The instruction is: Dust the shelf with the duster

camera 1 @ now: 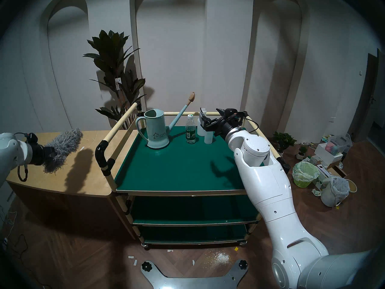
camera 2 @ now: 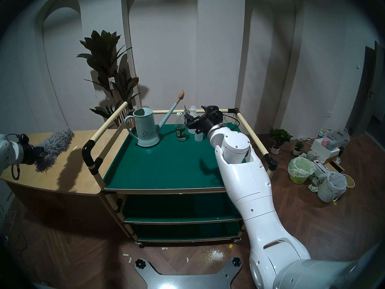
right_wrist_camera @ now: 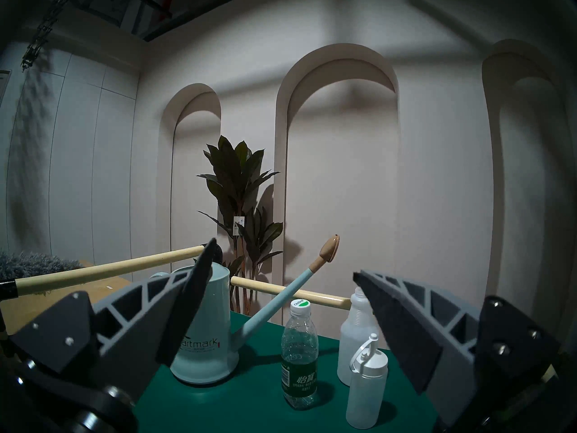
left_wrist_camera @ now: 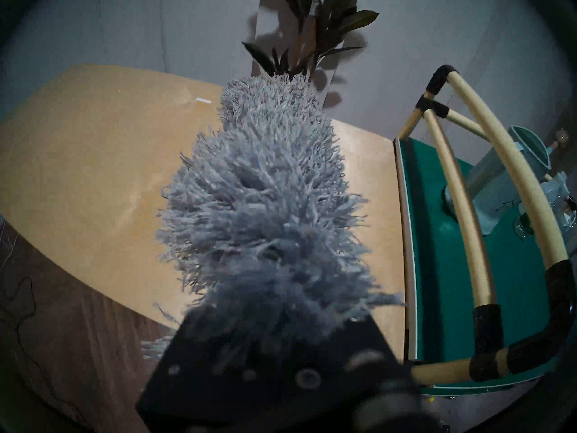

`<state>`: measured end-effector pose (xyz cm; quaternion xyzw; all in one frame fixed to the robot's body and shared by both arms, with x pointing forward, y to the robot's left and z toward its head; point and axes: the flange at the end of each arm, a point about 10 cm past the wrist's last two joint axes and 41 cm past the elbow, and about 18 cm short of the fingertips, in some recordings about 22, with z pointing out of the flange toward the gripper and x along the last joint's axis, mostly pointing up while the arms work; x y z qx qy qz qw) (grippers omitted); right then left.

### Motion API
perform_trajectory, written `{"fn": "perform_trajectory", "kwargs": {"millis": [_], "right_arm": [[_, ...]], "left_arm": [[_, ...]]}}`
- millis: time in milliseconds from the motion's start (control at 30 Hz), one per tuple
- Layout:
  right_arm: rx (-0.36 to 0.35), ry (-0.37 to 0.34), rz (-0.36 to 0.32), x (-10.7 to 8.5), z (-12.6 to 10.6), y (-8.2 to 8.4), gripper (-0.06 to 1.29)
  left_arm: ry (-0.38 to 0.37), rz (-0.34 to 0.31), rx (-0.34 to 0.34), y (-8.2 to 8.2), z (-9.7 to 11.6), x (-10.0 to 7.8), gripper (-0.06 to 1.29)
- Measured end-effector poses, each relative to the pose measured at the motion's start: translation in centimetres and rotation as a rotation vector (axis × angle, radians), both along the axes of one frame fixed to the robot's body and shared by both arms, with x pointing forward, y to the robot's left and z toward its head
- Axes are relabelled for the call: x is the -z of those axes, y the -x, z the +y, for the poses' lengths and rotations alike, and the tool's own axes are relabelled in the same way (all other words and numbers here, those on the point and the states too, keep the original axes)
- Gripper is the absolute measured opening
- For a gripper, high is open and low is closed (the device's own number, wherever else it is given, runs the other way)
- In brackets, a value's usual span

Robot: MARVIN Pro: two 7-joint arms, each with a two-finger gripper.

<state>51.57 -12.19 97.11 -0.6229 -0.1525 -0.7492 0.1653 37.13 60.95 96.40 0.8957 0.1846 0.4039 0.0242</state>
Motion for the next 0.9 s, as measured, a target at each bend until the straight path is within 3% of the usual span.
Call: {"fn": "perform_trajectory", "kwargs": {"millis": [267, 600, 900], "right_arm": [[0.018, 0.011, -0.012, -0.3, 0.3, 0.1, 1.25], [0.048, 0.024, -0.026, -0.6, 0.6, 0.4, 1.25], [0.073, 0.030, -0.037, -0.6, 1.0, 1.1, 1.25]], "left_arm": [[0.081, -0.026, -0.008, 1.1, 0.8, 2.7, -0.02], [0.202, -0.164, 0.017, 2.0, 1.0, 4.5, -0.02], [0.250, -0.282, 0.091, 2.5, -0.1, 5.7, -0.02]]}}
